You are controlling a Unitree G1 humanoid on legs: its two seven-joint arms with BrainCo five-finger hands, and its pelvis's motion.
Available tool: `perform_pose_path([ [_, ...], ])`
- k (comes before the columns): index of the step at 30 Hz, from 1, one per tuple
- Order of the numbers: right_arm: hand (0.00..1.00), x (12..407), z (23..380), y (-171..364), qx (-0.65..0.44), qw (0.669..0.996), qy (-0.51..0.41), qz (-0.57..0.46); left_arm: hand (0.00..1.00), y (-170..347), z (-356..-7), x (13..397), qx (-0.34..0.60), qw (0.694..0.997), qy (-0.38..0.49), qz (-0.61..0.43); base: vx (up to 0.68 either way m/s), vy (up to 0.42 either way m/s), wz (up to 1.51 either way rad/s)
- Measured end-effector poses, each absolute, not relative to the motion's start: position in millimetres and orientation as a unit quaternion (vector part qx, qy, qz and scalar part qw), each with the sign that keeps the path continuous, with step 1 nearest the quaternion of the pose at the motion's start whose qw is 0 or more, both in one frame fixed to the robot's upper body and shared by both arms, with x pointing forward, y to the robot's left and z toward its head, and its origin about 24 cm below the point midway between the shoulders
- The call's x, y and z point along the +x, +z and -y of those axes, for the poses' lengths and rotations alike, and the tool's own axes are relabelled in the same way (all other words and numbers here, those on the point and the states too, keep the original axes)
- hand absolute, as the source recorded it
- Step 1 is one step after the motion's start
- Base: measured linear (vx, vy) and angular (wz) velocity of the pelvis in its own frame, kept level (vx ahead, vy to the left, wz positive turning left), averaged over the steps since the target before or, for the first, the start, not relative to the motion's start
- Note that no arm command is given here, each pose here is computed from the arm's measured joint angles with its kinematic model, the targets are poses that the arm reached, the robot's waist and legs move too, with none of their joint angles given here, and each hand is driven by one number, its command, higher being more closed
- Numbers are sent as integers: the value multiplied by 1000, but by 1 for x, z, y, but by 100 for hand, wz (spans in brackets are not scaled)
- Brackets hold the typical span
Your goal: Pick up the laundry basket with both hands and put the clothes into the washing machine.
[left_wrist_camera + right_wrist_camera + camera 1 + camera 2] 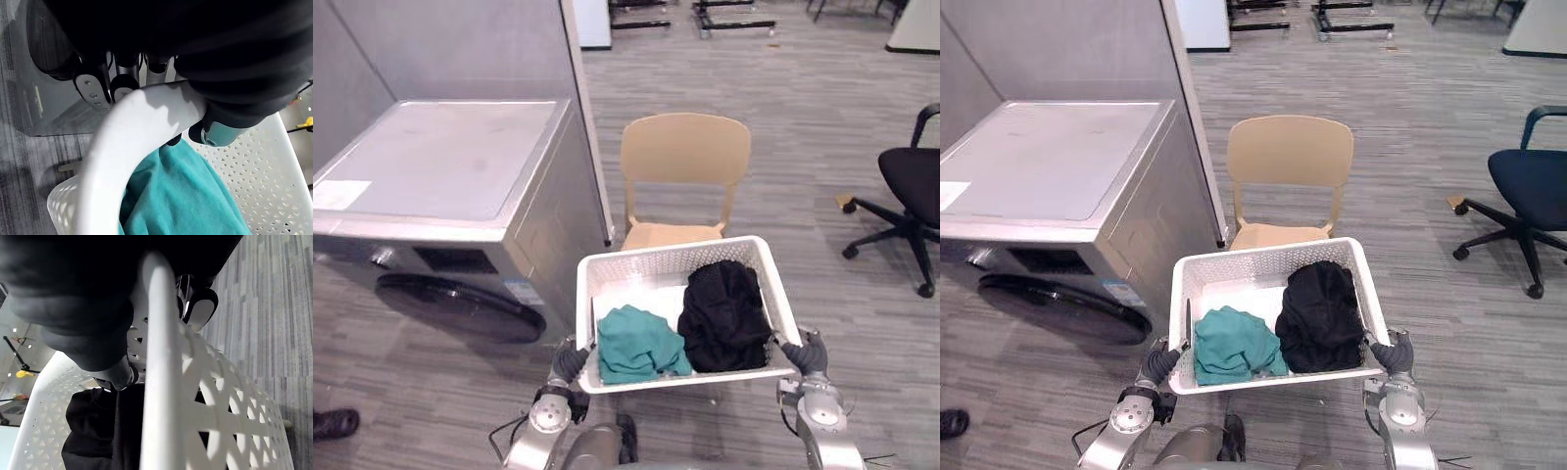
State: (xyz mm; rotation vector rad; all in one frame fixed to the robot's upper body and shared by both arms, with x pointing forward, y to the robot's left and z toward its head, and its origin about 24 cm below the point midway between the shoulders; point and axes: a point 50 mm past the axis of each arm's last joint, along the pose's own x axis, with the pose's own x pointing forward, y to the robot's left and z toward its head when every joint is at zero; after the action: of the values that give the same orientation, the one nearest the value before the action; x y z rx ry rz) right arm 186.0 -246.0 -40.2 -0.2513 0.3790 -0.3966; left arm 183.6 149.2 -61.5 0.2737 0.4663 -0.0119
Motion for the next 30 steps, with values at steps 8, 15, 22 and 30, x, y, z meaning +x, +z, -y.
perform_pose_path([
  [8,100,180,237,-49,-120,954,-190,-201,100,-59,-159,187,162,961,-8,-224,292,-2,9],
  [15,100,205,242,-43,-133,956,-183,-185,100,-52,-153,221,178,964,-11,-200,154,-130,17],
  [22,100,298,233,31,-81,974,-207,-44,100,38,-157,324,187,980,58,-45,-203,7,11],
  [30,0,345,195,78,-4,981,-192,10,0,107,-177,368,102,982,158,34,-154,-32,-9],
])
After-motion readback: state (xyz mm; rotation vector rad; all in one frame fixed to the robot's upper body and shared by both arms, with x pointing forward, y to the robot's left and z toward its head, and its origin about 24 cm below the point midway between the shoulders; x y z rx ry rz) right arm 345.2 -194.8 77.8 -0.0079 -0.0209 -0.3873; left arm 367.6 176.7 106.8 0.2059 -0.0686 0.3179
